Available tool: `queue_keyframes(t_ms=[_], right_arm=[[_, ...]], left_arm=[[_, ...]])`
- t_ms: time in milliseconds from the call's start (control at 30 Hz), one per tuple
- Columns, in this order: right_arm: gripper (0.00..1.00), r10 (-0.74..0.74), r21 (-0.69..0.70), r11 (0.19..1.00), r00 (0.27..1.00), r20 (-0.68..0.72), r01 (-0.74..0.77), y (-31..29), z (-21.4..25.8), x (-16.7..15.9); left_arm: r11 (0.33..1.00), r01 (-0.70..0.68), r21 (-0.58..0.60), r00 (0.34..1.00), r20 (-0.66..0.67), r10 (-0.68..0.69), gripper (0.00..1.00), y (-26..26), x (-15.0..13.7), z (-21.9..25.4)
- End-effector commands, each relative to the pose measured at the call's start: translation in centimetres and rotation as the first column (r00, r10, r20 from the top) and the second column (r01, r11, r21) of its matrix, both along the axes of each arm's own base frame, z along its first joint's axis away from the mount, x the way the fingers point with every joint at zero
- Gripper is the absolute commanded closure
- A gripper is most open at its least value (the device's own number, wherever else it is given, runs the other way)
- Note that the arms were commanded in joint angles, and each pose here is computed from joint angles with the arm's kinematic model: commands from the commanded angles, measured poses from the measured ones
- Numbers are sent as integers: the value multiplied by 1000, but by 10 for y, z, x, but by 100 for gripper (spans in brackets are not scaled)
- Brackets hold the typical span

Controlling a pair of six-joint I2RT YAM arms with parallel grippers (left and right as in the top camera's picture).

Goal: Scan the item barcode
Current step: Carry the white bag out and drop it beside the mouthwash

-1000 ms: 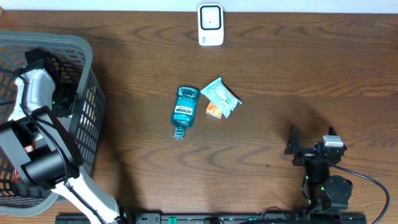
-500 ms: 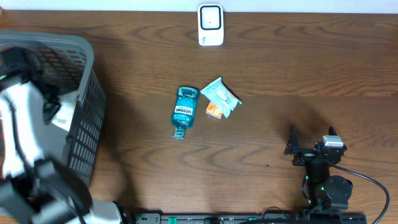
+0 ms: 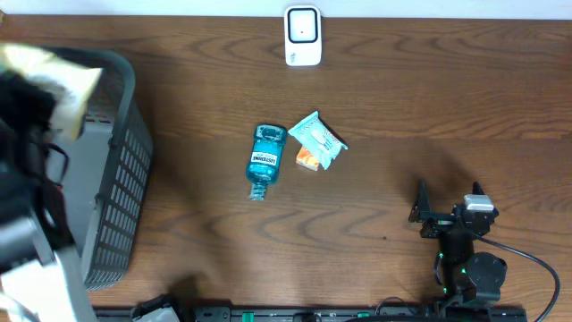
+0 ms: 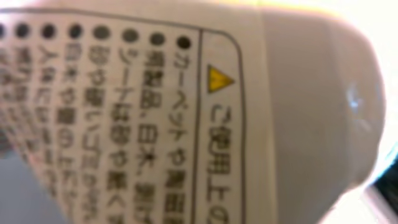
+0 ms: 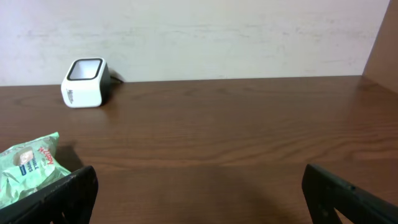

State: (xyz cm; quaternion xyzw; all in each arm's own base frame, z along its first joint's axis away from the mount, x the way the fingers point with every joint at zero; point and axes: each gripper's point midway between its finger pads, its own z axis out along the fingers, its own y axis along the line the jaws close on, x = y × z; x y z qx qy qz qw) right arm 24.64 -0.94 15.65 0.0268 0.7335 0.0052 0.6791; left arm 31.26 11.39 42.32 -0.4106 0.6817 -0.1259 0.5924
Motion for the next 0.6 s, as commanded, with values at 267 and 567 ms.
queue_keyframes(t_ms=[267, 567], right_arm=[[1, 5, 10, 1000, 1000, -1, -5, 1, -1, 0], [1, 5, 10, 1000, 1000, -1, -5, 1, -1, 0]], left_arm=[[782, 619, 70, 772, -234, -591, 93, -196, 42, -56], [645, 757, -105, 479, -583, -656, 93, -294, 52, -194]])
